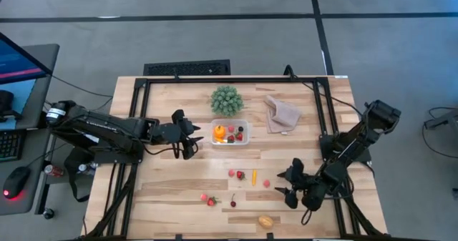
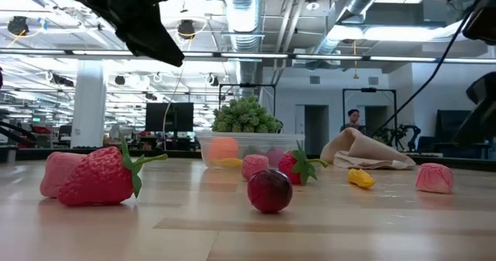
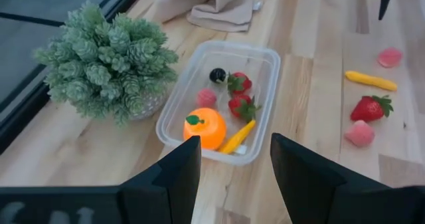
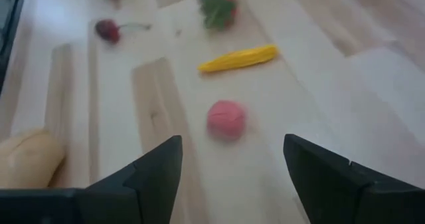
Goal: Pick and placing Produce into tupperware
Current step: Put the pink peach into the transparent container
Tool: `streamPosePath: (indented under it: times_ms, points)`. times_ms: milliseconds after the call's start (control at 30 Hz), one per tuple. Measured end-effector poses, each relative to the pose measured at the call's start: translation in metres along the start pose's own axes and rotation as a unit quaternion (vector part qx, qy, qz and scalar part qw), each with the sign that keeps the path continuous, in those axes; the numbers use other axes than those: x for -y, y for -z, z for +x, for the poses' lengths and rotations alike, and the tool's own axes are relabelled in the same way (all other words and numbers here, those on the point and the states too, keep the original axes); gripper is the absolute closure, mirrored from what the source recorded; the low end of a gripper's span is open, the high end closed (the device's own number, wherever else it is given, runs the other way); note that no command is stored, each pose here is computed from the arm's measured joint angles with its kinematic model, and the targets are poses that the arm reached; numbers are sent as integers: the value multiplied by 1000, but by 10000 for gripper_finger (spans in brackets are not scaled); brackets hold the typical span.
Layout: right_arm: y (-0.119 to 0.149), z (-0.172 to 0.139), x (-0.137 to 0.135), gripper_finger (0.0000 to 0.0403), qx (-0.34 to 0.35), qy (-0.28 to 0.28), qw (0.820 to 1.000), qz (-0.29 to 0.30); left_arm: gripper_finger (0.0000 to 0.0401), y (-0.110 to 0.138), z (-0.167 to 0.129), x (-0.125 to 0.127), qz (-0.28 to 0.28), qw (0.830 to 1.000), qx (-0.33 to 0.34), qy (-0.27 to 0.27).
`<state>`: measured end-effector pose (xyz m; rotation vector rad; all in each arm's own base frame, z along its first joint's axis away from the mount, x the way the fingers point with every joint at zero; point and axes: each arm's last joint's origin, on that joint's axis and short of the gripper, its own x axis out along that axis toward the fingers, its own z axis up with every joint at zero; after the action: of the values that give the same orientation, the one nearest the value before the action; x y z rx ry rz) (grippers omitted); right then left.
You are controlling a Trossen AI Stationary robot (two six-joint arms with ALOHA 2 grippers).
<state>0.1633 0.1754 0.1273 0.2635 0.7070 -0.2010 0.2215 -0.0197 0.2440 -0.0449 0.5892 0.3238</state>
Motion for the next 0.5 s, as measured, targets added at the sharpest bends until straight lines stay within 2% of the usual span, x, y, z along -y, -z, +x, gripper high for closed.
streamPosePath:
  times_ms: [133, 333, 500]
  points:
    - [-4, 10, 0, 145, -16, -13, 999, -38, 227, 1, 0, 0, 2, 1000, -6, 1]
    - [-12, 19, 7, 145, -25, -2, 999, -45, 227, 3, 0, 0, -8, 1000, -18, 9]
    - [-17, 26, 10, 145, -69, -31, 994, -75, 227, 4, 0, 0, -15, 1000, -24, 11]
